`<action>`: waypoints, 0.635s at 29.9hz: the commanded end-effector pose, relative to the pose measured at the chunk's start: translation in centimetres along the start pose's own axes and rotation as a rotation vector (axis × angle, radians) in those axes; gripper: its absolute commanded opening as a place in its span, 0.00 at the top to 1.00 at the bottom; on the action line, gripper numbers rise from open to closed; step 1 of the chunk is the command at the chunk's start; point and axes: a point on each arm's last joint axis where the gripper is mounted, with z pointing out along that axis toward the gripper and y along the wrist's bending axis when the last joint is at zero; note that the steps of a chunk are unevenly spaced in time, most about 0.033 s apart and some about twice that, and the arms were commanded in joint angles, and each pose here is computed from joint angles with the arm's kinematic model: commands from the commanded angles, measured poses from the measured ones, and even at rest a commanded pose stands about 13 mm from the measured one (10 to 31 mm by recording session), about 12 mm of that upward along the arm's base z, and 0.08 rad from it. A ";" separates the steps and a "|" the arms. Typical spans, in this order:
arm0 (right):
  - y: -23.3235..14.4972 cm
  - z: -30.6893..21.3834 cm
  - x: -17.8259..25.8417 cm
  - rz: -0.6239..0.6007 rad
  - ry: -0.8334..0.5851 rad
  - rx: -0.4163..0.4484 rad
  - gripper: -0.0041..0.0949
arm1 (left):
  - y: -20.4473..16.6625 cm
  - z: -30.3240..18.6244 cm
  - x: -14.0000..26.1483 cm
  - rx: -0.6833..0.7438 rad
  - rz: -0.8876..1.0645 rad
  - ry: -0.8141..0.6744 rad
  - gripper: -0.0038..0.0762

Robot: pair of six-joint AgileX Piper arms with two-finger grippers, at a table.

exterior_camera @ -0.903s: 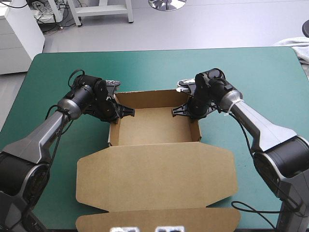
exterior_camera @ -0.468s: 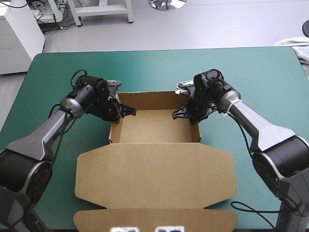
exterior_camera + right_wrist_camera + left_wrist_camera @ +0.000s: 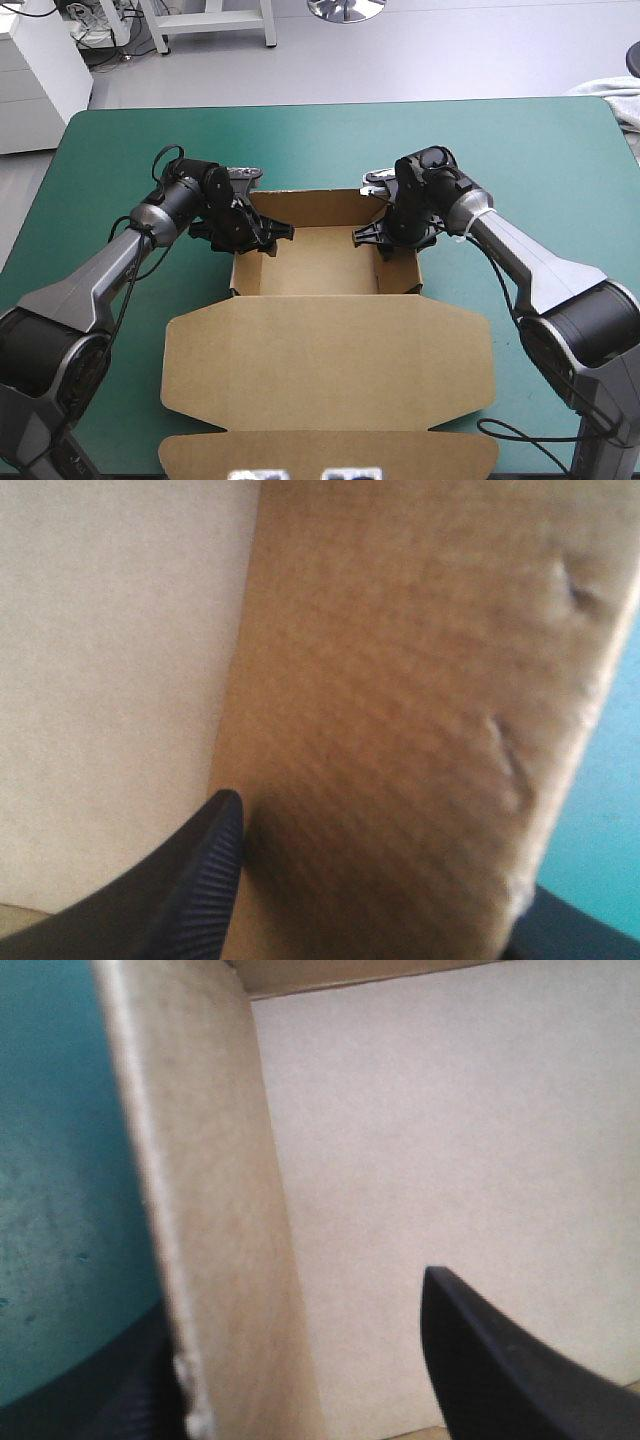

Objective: Fold the box

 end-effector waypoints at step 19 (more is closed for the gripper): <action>-0.1 -7.0 -2.1 -0.044 -0.233 0.050 0.48 | -0.5 -4.5 -1.6 -0.046 0.072 -0.159 0.33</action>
